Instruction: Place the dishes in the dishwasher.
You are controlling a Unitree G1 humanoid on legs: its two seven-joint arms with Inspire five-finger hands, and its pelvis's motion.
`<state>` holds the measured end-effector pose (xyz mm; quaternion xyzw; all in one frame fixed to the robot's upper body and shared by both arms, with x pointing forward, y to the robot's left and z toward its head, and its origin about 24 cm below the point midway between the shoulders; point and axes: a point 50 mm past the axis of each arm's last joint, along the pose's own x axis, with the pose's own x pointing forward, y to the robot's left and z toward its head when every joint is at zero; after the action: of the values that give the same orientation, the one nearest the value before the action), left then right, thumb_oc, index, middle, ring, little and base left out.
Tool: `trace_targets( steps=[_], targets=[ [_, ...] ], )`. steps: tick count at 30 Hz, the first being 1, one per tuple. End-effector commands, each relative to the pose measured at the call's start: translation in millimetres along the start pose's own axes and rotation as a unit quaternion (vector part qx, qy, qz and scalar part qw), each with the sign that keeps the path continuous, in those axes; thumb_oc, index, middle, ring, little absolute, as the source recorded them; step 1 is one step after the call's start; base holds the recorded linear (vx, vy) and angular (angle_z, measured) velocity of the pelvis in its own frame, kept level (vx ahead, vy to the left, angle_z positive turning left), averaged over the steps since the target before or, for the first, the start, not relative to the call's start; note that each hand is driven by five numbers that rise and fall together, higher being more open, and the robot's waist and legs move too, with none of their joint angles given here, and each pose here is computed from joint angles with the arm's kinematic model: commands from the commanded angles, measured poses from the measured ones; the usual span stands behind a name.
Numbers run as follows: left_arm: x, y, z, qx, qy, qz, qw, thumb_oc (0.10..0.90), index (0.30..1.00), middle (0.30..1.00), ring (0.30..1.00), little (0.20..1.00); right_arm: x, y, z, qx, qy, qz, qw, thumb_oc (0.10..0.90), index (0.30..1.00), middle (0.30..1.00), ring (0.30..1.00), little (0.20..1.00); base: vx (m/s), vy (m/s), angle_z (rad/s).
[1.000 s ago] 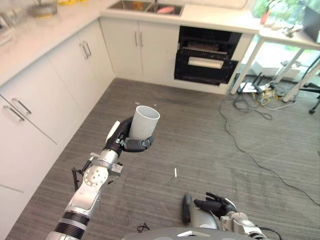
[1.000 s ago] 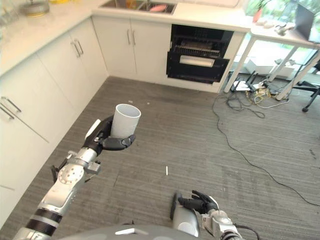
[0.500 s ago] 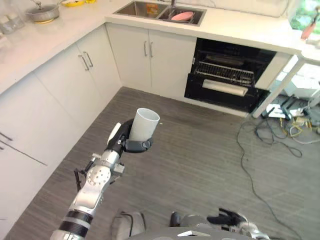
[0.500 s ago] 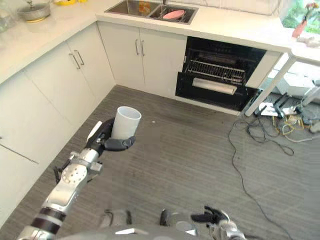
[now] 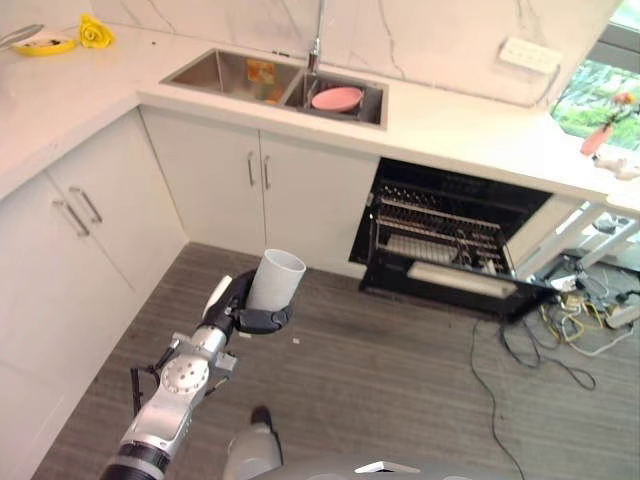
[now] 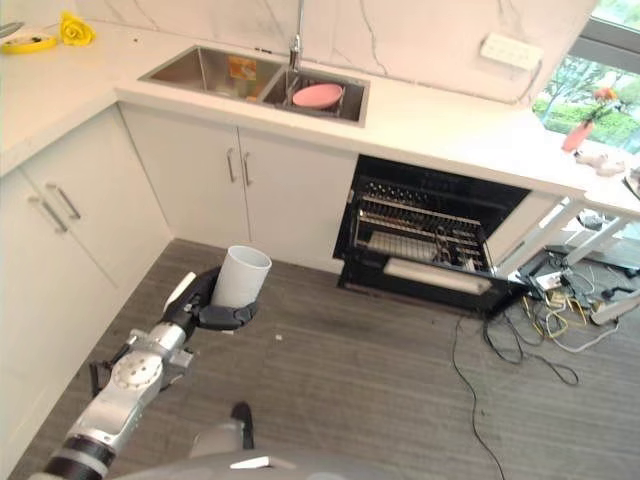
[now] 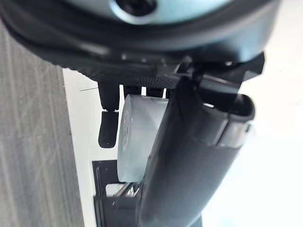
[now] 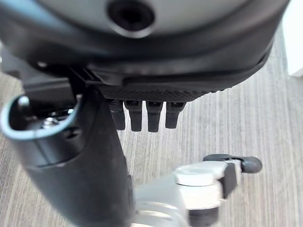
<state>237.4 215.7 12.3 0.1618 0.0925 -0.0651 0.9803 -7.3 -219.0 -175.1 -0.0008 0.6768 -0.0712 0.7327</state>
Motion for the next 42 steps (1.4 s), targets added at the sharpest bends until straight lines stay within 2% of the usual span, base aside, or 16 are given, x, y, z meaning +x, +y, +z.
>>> trace_targets(
  steps=[1,3,8,12,17,20,21,22,23,24,29,37,40,42],
  targets=[
    [15.4,13.4,99.0,0.023,-0.228,0.02,0.973,0.4,0.3,0.3,0.3,0.3,0.4,-6.2,65.2,-0.029,-0.073,-0.01,0.997,0.8,0.9,0.9,0.9,0.9,0.48,0.466,-0.19],
    [18.4,5.7,101.2,0.02,-0.233,0.006,0.972,0.4,0.3,0.3,0.3,0.3,-0.3,-3.3,74.6,-0.033,-0.09,-0.007,0.995,0.8,0.9,0.9,0.9,0.9,0.73,0.49,-0.66],
    [19.3,10.3,104.3,0.01,-0.238,0.016,0.971,0.4,0.3,0.3,0.3,0.3,-2.4,-6.1,89.7,-0.045,-0.112,-0.012,0.993,0.8,0.9,0.9,0.9,0.9,0.44,0.201,0.07],
    [20.1,0.6,97.2,-0.015,-0.229,0.006,0.973,0.4,0.3,0.3,0.3,0.3,-1.6,-9.4,79.7,-0.035,-0.098,-0.019,0.994,0.8,0.9,0.9,0.9,0.9,0.31,0.014,-0.08],
    [20.1,2.2,95.7,-0.019,-0.225,0.009,0.974,0.4,0.3,0.3,0.3,0.3,-2.1,-14.4,79.8,-0.031,-0.097,-0.031,0.994,0.8,0.9,0.9,0.9,0.9,0.16,-0.034,-0.95],
    [15.6,10.2,94.2,-0.024,-0.235,0.046,0.971,0.4,0.3,0.3,0.3,0.3,-5.3,-27.3,87.9,-0.085,-0.109,-0.054,0.989,0.8,0.9,0.9,0.9,0.9,0.29,0.442,-1.41],
    [12.6,18.2,88.5,0.033,-0.222,0.063,0.973,0.4,0.3,0.3,0.3,0.3,-7.0,-42.9,83.1,-0.117,-0.087,-0.073,0.987,0.8,0.9,0.9,0.9,0.9,0.22,0.466,-2.97],
    [14.6,8.6,98.9,-0.013,-0.247,0.042,0.968,0.4,0.3,0.3,0.3,0.3,-7.1,-40.6,86.3,-0.104,-0.1,-0.078,0.986,0.8,0.9,0.9,0.9,0.9,0.03,0.144,-3.77],
    [15.0,8.5,99.2,-0.013,-0.248,0.041,0.968,0.4,0.3,0.3,0.3,0.3,-7.1,-40.8,86.6,-0.103,-0.101,-0.078,0.986,0.8,0.9,0.9,0.9,0.9,0.07,0.304,-2.78],
    [22.1,-0.8,124.0,-0.033,-0.292,0.034,0.955,0.4,0.3,0.3,0.3,0.3,-5.7,-29.3,89.6,-0.099,-0.109,-0.065,0.987,0.8,0.9,0.9,0.9,0.9,0.14,0.268,-1.38],
    [27.6,0.6,146.6,-0.02,-0.333,0.029,0.942,0.4,0.3,0.3,0.3,0.3,-3.4,-19.8,83.6,-0.098,-0.102,-0.048,0.989,0.8,0.9,0.9,0.9,0.9,0.09,0.125,-0.39],
    [26.0,-0.2,147.6,-0.018,-0.337,0.019,0.941,0.4,0.3,0.3,0.3,0.3,-2.8,-19.9,74.6,-0.07,-0.098,-0.04,0.992,0.8,0.9,0.9,0.9,0.9,0.04,0.031,-0.73],
    [24.9,2.0,146.5,-0.014,-0.335,0.026,0.942,0.4,0.3,0.3,0.3,0.3,-4.3,-20.8,81.7,-0.066,-0.116,-0.041,0.99,0.8,0.9,0.9,0.9,0.9,-0.02,0.004,-0.24],
    [20.5,11.1,143.7,-0.004,-0.334,0.047,0.941,0.4,0.3,0.3,0.3,0.3,-8.5,-19.4,101.8,-0.08,-0.157,-0.039,0.984,0.8,0.9,0.9,0.9,0.9,-0.15,-0.096,-0.81]
  ],
)
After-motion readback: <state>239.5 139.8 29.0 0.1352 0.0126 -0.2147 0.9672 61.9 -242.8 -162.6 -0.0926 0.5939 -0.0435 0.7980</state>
